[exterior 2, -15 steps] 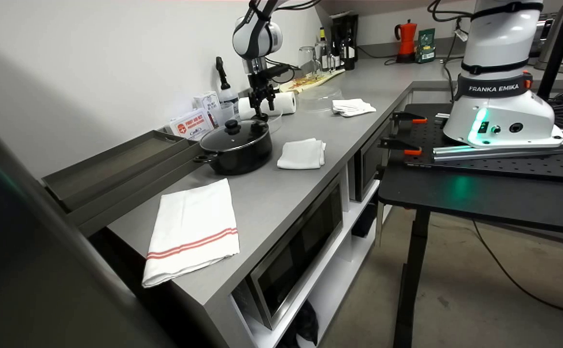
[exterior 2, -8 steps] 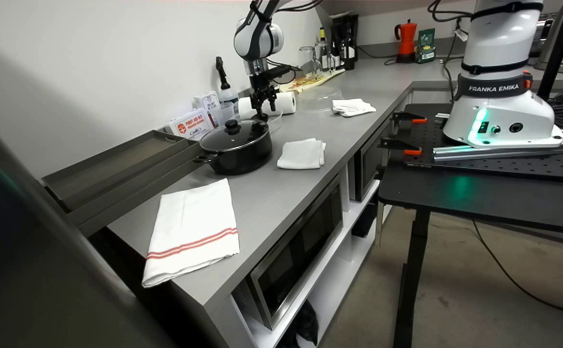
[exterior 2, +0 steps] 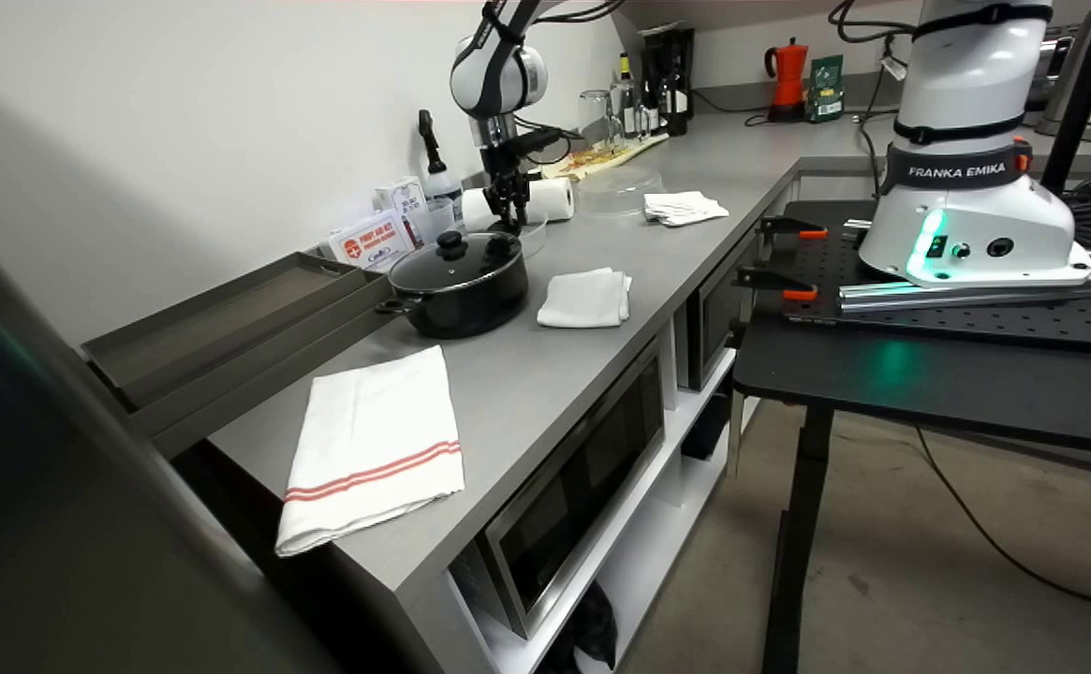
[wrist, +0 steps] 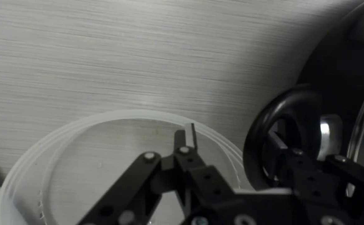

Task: Move the pot to the right

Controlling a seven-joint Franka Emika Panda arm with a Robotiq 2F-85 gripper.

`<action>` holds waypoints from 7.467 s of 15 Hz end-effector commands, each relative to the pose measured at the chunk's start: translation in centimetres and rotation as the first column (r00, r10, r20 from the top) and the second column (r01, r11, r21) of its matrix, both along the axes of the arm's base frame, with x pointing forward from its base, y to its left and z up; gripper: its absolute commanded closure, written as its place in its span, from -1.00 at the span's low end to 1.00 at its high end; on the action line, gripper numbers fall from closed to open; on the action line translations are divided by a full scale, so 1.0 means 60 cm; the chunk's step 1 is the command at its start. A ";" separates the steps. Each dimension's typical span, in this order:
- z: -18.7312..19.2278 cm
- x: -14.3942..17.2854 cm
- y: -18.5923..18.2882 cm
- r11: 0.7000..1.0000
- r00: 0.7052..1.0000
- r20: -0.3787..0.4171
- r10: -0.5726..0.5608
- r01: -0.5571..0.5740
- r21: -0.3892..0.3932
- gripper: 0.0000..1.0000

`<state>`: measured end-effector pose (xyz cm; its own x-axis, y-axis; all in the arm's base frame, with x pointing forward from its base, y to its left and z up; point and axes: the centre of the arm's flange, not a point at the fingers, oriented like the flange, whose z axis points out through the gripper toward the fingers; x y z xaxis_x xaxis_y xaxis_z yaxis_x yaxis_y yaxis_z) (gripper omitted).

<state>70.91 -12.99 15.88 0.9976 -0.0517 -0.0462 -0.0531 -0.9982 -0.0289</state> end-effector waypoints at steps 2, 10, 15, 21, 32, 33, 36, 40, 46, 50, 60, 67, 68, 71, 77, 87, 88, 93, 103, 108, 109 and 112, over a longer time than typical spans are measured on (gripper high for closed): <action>-0.001 0.004 0.001 1.000 1.000 0.010 0.007 -0.007 -0.012 0.00; 0.000 -0.007 0.010 1.000 1.000 0.010 0.021 -0.021 -0.006 1.00; 0.001 -0.022 0.010 0.999 0.999 0.006 0.032 -0.032 0.003 0.95; 0.006 -0.039 -0.005 1.000 1.000 0.009 0.026 -0.026 0.009 0.95; 0.013 -0.102 -0.056 0.999 1.000 0.013 0.013 -0.013 0.034 0.95; 0.013 -0.109 -0.063 0.999 1.000 0.016 0.009 -0.009 0.038 0.95; 0.014 -0.128 -0.087 0.998 1.000 0.020 -0.009 0.008 0.055 0.95; 0.015 -0.154 -0.120 0.996 0.999 0.025 -0.035 0.032 0.083 0.95; 0.019 -0.184 -0.181 0.986 0.995 0.035 -0.093 0.088 0.140 0.95; 0.025 -0.202 -0.221 0.974 0.989 0.052 -0.140 0.127 0.189 0.95; 0.019 -0.246 -0.298 0.942 0.971 0.076 -0.228 0.200 0.270 0.95; 0.001 -0.284 -0.343 0.907 0.953 0.062 -0.297 0.261 0.330 0.95; -0.001 -0.290 -0.350 0.901 0.949 0.059 -0.309 0.272 0.338 0.95; -0.006 -0.306 -0.370 0.885 0.939 0.054 -0.338 0.298 0.359 0.95; -0.014 -0.339 -0.405 0.851 0.918 0.050 -0.394 0.344 0.398 0.95; -0.043 -0.402 -0.445 0.772 0.868 0.035 -0.496 0.422 0.475 0.95; -0.047 -0.410 -0.447 0.762 0.861 0.033 -0.507 0.430 0.484 0.95; -0.061 -0.455 -0.440 0.721 0.833 0.047 -0.552 0.449 0.528 0.95; -0.039 -0.555 -0.417 0.688 0.793 0.093 -0.603 0.457 0.564 0.95; -0.003 -0.590 -0.407 0.698 0.795 0.098 -0.598 0.457 0.552 0.95; 0.000 -0.596 -0.405 0.698 0.793 0.099 -0.601 0.461 0.548 0.95; 0.003 -0.609 -0.401 0.691 0.789 0.090 -0.608 0.470 0.550 0.95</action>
